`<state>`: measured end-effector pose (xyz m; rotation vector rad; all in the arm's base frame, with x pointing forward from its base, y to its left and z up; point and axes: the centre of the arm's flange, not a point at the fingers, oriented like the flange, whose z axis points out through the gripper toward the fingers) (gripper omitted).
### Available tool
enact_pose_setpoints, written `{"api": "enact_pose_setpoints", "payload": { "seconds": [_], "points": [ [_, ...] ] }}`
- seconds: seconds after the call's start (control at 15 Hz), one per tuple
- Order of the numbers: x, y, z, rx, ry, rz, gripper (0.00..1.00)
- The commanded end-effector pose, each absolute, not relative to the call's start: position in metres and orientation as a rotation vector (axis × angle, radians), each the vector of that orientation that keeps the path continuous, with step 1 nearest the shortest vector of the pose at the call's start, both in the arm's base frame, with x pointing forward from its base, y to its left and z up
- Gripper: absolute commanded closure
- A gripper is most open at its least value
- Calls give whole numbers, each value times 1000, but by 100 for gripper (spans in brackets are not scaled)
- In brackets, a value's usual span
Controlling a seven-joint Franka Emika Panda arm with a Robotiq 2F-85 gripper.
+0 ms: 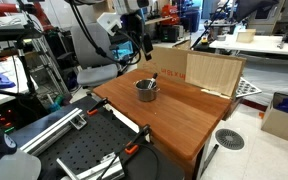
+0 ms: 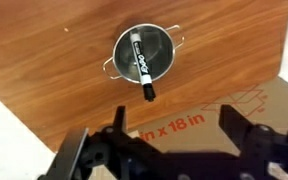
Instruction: Pick up the marker from the table and put it in the pot
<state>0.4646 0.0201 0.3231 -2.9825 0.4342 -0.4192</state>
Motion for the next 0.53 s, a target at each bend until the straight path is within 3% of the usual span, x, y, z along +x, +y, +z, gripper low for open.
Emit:
{"api": "enact_pose_setpoints", "payload": {
  "seconds": [0.0,0.47],
  "points": [
    [461,20,325,-2978,433,-412,0],
    [459,20,322,-2981,432,-404,0]
  ]
}}
